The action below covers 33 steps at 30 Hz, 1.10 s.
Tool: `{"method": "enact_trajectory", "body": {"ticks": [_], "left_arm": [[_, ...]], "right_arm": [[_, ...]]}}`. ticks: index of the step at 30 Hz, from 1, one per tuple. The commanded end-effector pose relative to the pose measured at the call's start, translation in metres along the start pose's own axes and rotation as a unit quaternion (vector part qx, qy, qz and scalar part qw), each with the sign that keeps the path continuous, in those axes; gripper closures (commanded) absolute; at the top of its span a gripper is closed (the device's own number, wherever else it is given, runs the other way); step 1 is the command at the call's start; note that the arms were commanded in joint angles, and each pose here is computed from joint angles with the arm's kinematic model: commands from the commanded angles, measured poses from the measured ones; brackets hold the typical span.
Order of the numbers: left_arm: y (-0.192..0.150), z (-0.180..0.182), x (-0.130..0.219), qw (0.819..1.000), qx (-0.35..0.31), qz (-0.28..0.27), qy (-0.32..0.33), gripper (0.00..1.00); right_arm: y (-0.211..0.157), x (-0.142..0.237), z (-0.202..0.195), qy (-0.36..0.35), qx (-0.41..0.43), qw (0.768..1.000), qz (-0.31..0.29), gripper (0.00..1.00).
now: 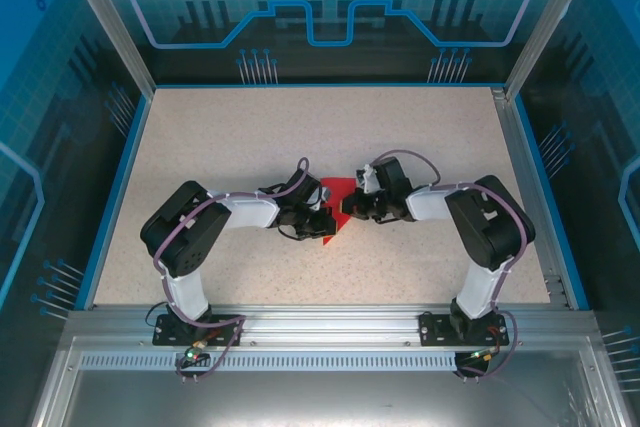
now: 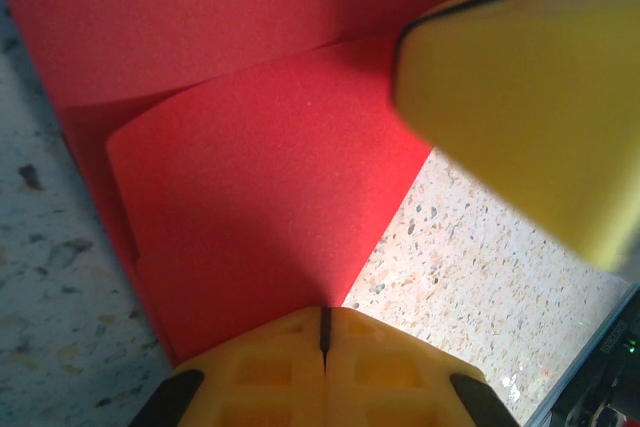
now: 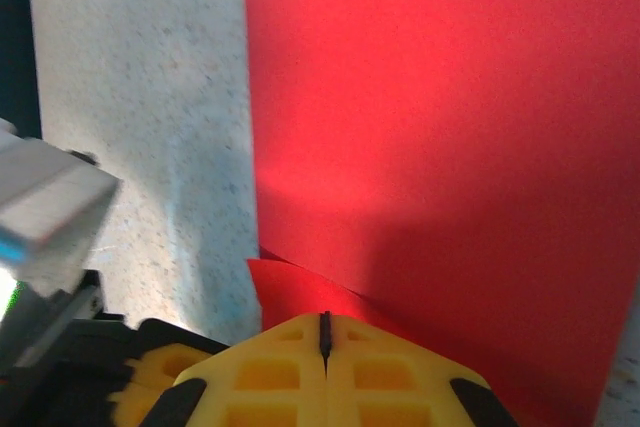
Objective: Fold a paper plane with a square sheet of paper (pick it up from the middle)
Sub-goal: Third fold the triangle at the center of the table.
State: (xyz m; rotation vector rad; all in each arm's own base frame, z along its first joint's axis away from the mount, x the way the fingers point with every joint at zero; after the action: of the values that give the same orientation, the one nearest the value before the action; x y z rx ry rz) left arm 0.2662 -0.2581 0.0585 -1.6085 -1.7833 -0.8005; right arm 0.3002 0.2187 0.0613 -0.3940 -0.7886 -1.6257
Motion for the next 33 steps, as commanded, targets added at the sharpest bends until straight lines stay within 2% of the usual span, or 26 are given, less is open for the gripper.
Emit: {"method": "enact_trajectory", "body": {"ticks": [1, 8, 13, 18, 24, 33], "left_arm": [[-0.019, 0.040, -0.003, 0.995, 0.031, 0.029, 0.093, 0.95], [-0.015, 0.021, 0.013, 0.997, 0.024, 0.019, 0.070, 0.94], [0.003, -0.018, 0.039, 1.000, 0.020, -0.005, 0.011, 0.89], [0.014, -0.047, 0.038, 0.997, 0.040, 0.005, -0.071, 0.86], [0.016, -0.036, 0.014, 0.992, 0.093, 0.022, -0.084, 0.85], [-0.009, 0.013, -0.007, 0.987, 0.147, 0.057, 0.002, 0.86]], "right_arm": [[-0.012, -0.005, -0.017, -0.019, -0.010, 1.000, 0.016, 1.00], [-0.019, -0.007, -0.034, -0.071, -0.021, 0.997, 0.033, 1.00], [-0.019, -0.007, -0.034, -0.072, -0.021, 0.997, 0.035, 1.00], [-0.020, -0.008, -0.035, -0.074, -0.026, 0.996, 0.036, 1.00], [-0.021, -0.011, -0.037, -0.076, -0.028, 0.996, 0.040, 1.00], [-0.023, -0.010, -0.040, -0.092, -0.029, 0.994, 0.042, 1.00]]}}
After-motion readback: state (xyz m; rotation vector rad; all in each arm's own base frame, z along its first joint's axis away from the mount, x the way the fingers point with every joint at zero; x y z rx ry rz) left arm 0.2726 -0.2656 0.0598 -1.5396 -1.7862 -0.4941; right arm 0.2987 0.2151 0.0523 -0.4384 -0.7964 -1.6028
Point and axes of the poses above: each hand's point on the last joint's axis, 136 mm out from that joint toward the fingers, its own x axis back along the fingers, its own z axis along the line the jaws close on, y = z × x, the point moved 6 cm from there along x, back along the fingers, and after that the axes turned 5 degrees about x, right-handed, at the moved point
